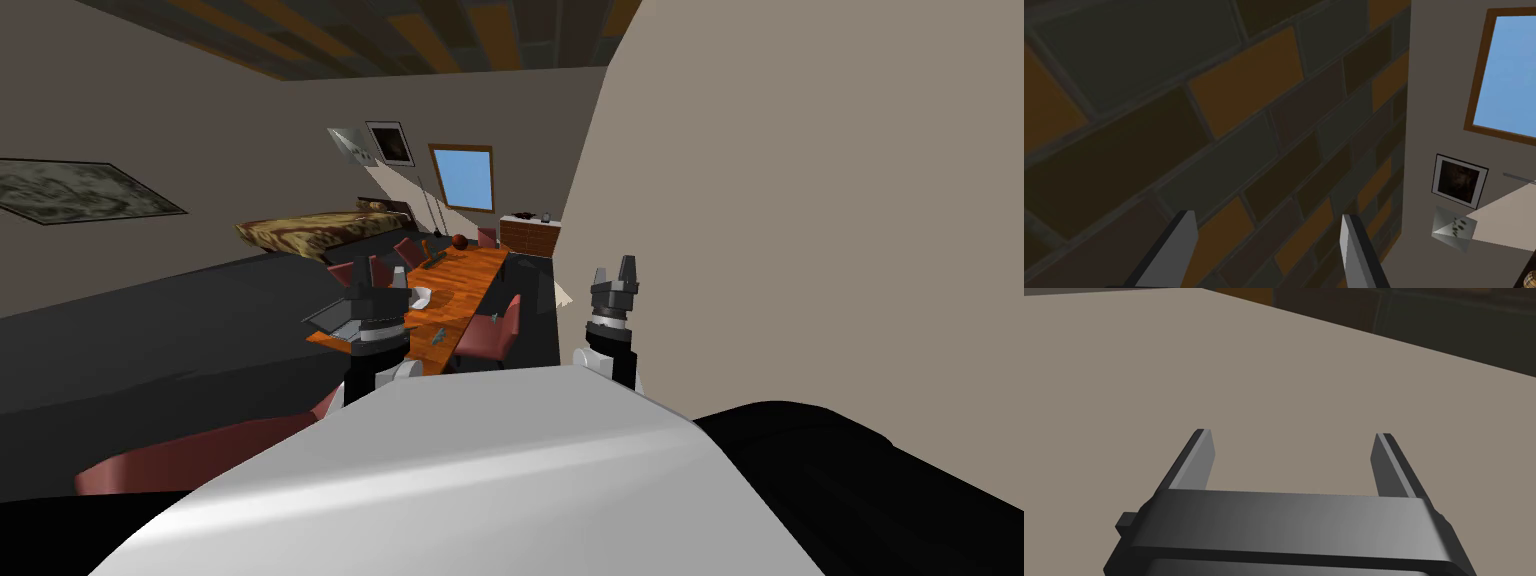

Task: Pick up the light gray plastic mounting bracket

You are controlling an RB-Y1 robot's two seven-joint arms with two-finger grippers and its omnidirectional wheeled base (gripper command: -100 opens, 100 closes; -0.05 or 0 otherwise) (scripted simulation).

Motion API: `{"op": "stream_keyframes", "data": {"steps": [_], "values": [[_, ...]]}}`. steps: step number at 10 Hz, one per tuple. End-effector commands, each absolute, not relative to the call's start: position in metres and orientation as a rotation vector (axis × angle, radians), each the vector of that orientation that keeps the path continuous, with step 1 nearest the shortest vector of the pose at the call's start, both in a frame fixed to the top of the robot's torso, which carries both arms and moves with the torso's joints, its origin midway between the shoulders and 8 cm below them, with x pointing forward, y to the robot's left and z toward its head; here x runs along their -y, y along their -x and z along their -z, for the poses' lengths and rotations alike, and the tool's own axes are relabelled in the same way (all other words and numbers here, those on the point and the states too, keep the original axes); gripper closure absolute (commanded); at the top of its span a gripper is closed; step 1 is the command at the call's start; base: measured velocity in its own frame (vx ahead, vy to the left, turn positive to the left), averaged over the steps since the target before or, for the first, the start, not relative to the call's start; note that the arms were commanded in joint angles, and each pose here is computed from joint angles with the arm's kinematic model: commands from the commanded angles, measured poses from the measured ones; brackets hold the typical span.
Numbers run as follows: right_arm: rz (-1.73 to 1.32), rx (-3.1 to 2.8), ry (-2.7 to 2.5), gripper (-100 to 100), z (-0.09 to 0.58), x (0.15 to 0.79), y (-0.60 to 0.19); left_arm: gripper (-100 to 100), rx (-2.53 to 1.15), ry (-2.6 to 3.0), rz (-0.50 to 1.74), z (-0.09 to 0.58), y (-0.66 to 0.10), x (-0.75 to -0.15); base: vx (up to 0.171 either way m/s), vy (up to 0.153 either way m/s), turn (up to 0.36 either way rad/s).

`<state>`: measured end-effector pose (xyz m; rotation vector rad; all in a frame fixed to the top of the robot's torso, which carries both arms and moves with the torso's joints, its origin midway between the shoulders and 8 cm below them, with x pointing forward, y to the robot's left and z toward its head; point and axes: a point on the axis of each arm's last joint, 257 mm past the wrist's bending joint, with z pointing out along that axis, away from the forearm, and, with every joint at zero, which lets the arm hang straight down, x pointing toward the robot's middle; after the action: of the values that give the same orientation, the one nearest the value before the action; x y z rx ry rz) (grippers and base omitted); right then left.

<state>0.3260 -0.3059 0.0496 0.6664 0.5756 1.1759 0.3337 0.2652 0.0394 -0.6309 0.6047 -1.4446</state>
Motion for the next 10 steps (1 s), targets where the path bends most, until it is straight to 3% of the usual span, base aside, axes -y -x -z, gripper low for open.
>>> {"op": "stream_keyframes", "data": {"steps": [1, 4, 10], "values": [[-1.176, -0.576, -0.666, 0, -0.050, 0.306, -0.326, -100, -0.638, 0.625, 1.450, -0.031, -0.338, -0.262, 0.016, -0.022, -0.101], [-1.176, -0.576, -0.666, 0, -0.050, 0.306, -0.326, -100, -0.705, 0.632, 1.449, -0.007, -0.350, -0.258, 0.022, -0.019, -0.080], [-1.176, -0.576, -0.666, 0, -0.050, 0.306, -0.326, -100, -0.851, 0.669, 1.405, 0.049, -0.373, -0.259, 0.001, 0.030, -0.085]]}}
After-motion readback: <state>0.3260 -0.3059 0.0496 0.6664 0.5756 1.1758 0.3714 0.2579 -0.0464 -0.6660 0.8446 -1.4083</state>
